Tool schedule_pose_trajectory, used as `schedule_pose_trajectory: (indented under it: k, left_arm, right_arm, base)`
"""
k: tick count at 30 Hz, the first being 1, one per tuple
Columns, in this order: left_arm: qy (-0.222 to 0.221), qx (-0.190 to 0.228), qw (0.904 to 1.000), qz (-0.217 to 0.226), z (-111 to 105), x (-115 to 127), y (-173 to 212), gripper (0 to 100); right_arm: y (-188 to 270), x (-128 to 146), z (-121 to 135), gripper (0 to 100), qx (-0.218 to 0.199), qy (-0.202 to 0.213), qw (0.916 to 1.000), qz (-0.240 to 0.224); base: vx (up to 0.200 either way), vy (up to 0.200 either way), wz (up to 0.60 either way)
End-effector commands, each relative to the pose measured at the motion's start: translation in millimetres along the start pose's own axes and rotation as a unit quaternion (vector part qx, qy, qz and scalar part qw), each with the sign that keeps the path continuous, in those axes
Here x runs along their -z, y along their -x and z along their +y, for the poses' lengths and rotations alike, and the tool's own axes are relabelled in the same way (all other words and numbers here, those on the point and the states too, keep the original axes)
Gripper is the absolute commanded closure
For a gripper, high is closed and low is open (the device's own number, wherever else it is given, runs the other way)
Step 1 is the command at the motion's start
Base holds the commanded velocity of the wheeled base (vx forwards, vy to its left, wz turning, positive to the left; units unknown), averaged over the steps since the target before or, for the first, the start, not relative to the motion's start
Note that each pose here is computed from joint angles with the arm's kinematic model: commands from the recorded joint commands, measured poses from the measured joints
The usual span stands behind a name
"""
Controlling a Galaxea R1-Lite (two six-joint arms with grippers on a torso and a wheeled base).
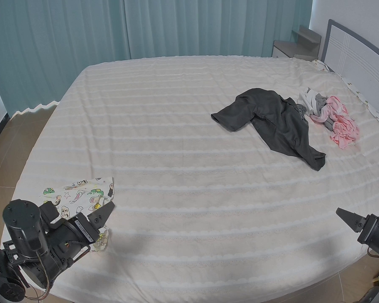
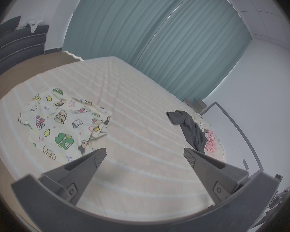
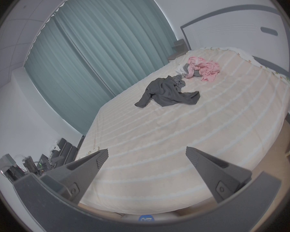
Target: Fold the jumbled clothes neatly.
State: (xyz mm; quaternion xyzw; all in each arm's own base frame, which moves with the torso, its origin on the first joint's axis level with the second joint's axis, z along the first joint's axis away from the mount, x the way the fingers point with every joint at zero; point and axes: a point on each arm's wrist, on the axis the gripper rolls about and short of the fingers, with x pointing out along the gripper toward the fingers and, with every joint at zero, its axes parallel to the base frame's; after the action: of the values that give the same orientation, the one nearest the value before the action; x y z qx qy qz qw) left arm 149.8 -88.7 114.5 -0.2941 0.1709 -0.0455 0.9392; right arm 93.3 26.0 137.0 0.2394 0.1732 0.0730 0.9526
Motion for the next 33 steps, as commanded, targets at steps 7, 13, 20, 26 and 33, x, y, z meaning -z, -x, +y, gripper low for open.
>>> schedule_pose_trajectory:
  k: [7, 13, 20, 26, 33]
  left_arm:
    - [-0.018, -0.027, 0.9953, -0.092, 9.8, -22.3, 47.4, 0]
    - [-0.042, -0.104, 0.9725, -0.204, 47.7, -34.3, 109.9, 0]
    - [-0.084, -0.166, 0.9247, -0.332, 72.8, -20.2, 166.6, 0]
    - [-0.106, -0.225, 0.8987, -0.361, 86.5, 5.8, 184.0, 0]
    - [-0.261, -0.136, 0.9346, -0.200, 100.0, 38.2, 169.0, 0]
  right_arm:
    - [57.1, 13.4, -15.8, 0, 0.046, 0.085, 0.9919, -0.081]
    - [87.0, 53.2, -39.1, 0, 0.051, 0.180, 0.9749, -0.121]
    - [91.2, 69.4, -46.1, 0, 0.064, 0.235, 0.9574, -0.155]
    - [91.1, 69.7, -46.0, 0, 0.062, 0.249, 0.9545, -0.152]
    - [91.1, 69.5, -45.1, 0, 0.046, 0.245, 0.9564, -0.151]
  base:
    - [0.000, 0.000, 0.00]
    - [0.000, 0.000, 0.00]
    - [0.000, 0.000, 0.00]
    - [0.000, 0.000, 0.00]
    - [0.000, 0.000, 0.00]
